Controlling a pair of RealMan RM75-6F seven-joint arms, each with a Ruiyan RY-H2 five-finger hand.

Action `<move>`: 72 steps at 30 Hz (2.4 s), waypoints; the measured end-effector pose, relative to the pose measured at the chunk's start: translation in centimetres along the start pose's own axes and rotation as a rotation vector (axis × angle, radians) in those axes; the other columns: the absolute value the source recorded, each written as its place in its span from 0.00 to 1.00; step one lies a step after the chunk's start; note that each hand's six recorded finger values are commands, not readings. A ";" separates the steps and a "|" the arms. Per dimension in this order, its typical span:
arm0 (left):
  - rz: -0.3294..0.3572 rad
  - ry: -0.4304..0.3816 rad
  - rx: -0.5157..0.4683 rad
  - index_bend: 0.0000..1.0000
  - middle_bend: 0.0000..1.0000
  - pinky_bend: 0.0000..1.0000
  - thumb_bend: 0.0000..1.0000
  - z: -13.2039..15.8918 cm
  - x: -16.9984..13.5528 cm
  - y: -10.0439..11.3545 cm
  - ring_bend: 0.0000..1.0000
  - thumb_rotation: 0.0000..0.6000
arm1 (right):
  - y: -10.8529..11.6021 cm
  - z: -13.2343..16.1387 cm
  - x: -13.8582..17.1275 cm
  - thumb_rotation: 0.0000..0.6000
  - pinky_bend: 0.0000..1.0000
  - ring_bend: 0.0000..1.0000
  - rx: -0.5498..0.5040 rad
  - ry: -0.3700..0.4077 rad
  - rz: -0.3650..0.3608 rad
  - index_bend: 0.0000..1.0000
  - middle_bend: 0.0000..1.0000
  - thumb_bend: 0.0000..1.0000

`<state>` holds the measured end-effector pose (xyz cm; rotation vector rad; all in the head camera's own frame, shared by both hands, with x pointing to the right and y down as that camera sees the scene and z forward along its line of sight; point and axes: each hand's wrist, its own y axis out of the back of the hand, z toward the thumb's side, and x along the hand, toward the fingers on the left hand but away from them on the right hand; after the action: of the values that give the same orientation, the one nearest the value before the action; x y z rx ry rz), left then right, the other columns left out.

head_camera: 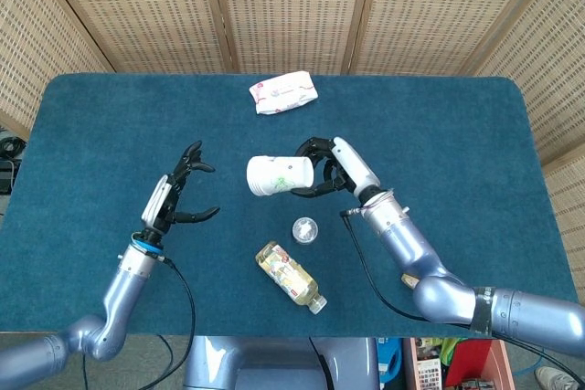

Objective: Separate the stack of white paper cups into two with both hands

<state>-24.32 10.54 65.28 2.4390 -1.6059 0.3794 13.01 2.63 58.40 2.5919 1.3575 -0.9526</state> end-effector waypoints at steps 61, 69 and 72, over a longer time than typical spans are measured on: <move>-0.138 -0.028 -0.055 0.51 0.00 0.00 0.28 1.0 4.1 -6.3 0.00 1.00 | 0.7 -1.1 0.6 1.00 0.75 0.51 -0.005 -0.020 0.002 0.76 0.64 0.21; -0.165 -0.028 -0.051 0.52 0.00 0.00 0.29 1.2 4.3 -7.1 0.00 1.00 | 0.9 -1.3 0.7 1.00 0.75 0.51 -0.003 -0.022 0.000 0.76 0.64 0.21; -0.171 -0.023 -0.050 0.53 0.00 0.00 0.30 1.0 4.3 -7.3 0.00 1.00 | 0.9 -1.3 0.7 1.00 0.75 0.51 -0.004 -0.024 0.000 0.76 0.64 0.21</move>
<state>-15.89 9.36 65.52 2.5265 -1.3837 0.2808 14.64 2.98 58.91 2.5690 1.3527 -0.9758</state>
